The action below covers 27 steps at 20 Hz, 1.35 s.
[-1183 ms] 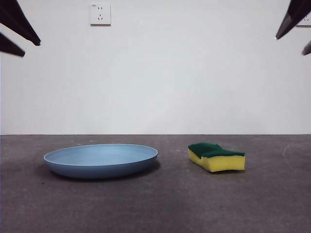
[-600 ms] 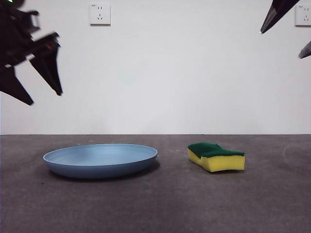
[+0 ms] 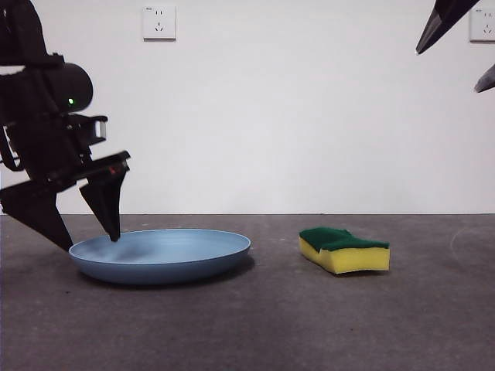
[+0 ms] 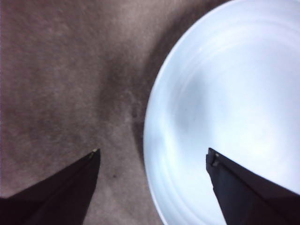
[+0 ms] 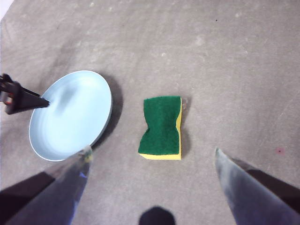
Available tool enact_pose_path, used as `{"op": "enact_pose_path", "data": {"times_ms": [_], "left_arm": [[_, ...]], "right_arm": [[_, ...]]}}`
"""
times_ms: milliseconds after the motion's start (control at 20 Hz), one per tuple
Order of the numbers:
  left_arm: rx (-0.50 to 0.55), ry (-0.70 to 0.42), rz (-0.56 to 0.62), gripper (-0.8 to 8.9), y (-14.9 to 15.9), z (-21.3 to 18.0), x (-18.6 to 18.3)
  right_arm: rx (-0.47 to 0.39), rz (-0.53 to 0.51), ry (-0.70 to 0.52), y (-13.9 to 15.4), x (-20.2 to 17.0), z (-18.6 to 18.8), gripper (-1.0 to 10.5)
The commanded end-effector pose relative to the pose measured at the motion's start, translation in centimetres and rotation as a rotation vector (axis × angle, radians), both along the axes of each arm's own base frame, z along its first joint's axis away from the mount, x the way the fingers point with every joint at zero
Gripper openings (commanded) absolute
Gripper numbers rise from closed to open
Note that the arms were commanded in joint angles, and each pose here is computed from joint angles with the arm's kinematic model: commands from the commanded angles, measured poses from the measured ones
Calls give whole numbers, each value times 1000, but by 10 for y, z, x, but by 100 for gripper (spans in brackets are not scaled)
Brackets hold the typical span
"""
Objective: Pick up the plate,pick up the cloth,clean the plate with the cloth
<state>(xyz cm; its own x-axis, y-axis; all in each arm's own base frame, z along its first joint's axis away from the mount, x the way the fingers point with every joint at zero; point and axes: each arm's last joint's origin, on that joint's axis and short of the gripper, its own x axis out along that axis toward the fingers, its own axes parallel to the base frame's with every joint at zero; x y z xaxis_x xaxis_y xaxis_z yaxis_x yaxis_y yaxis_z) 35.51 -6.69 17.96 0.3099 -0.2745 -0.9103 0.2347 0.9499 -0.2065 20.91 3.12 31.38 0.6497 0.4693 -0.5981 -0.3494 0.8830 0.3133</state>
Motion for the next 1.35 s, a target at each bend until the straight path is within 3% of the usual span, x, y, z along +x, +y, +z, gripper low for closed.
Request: {"op": "enact_pose_path", "data": {"times_ms": [50, 150, 250, 300, 650, 1050, 1350], "left_arm": [[24, 38, -17, 375, -4, -17, 2], [29, 47, -20, 344, -6, -20, 2], [47, 37, -20, 37, -7, -19, 2], [45, 36, -22, -2, -7, -19, 2], [37, -56, -40, -8, -6, 14, -4], [5, -242, -36, -8, 2, 97, -46], [-6, -309, -36, -8, 9, 135, -81]], "right_arm": [[-4, 7, -9, 1, 0, 1, 442], [-4, 7, -9, 1, 0, 1, 442], [-4, 9, -10, 1, 0, 1, 442], [-5, 12, -12, 2, 0, 1, 442], [-14, 100, -2, 27, 11, -1, 441], [-213, 155, 5, 82, 50, -4, 441], [-376, 195, 108, 118, 93, -51, 440]]}}
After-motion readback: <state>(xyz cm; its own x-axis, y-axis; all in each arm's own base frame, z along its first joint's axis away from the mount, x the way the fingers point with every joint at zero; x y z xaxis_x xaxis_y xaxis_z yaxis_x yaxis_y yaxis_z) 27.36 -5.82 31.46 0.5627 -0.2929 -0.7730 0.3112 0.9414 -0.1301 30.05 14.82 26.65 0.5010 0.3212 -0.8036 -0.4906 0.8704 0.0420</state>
